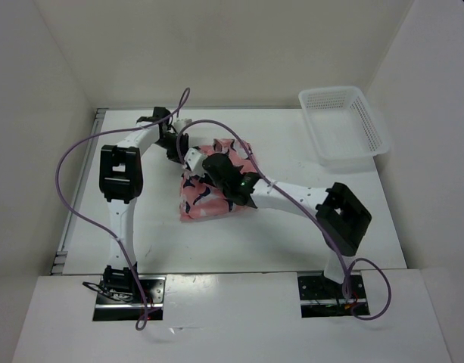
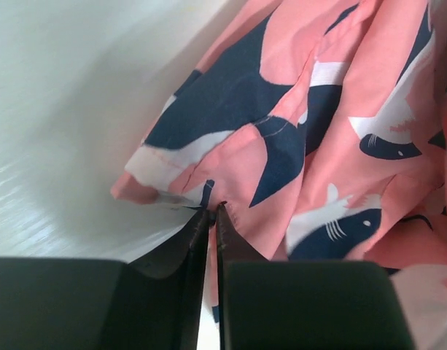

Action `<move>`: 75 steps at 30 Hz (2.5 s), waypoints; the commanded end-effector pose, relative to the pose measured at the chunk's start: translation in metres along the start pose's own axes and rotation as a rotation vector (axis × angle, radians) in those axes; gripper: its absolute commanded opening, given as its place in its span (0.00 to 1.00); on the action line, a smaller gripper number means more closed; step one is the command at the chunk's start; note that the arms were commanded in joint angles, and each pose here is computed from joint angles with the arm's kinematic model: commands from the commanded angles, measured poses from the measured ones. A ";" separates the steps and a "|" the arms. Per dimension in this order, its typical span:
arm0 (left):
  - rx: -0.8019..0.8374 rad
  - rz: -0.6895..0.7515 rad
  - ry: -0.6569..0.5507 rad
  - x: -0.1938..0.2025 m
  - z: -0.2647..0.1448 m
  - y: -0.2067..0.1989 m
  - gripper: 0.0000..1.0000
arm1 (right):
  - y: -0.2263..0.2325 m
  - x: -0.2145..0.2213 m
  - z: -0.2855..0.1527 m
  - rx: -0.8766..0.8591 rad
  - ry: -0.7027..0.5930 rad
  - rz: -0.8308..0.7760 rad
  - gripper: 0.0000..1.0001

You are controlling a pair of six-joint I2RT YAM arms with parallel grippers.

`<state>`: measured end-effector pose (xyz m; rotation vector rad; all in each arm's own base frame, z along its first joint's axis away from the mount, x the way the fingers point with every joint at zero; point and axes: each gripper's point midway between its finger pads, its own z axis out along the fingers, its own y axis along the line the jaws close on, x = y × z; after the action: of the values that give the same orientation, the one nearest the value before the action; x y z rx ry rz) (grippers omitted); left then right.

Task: Fold and stack the shorts
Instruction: Fold the shorts

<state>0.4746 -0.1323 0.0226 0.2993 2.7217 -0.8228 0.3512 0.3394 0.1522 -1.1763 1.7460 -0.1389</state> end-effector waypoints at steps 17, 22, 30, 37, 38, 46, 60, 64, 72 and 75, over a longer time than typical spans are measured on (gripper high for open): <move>-0.144 0.015 0.004 -0.001 -0.007 0.030 0.00 | -0.185 0.065 -0.032 0.511 0.134 0.322 0.00; -0.168 0.008 0.017 0.006 -0.008 0.034 0.00 | -0.192 0.113 -0.052 0.545 0.207 0.348 0.00; -0.199 0.007 0.022 0.012 -0.012 0.036 0.00 | -0.199 0.136 -0.054 0.568 0.241 0.366 0.00; -0.336 0.008 -0.016 0.003 -0.034 0.060 0.00 | -0.217 0.173 -0.069 0.617 0.310 0.385 0.00; -0.354 -0.004 -0.032 0.001 -0.043 0.067 0.00 | -0.213 0.166 -0.068 0.578 0.282 0.404 0.00; -0.280 0.035 -0.058 -0.001 -0.052 0.033 0.10 | -0.184 0.146 -0.054 0.373 0.207 0.505 0.00; -0.340 0.119 -0.237 -0.054 -0.105 0.009 0.66 | -0.170 0.123 -0.042 0.325 0.166 0.454 0.00; -0.315 0.195 -0.326 -0.073 -0.129 -0.029 0.69 | -0.169 0.124 -0.041 0.325 0.166 0.454 0.00; -0.309 0.116 -0.187 -0.044 -0.091 0.003 0.69 | -0.185 0.114 -0.039 0.368 0.158 0.450 0.00; -0.283 0.057 -0.093 -0.013 -0.068 0.021 0.69 | -0.185 0.117 -0.035 0.371 0.172 0.439 0.00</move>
<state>0.4995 -0.0929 0.1181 0.3155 2.5361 -0.3692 0.4226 0.1359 0.1705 -0.5591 2.0530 -0.2830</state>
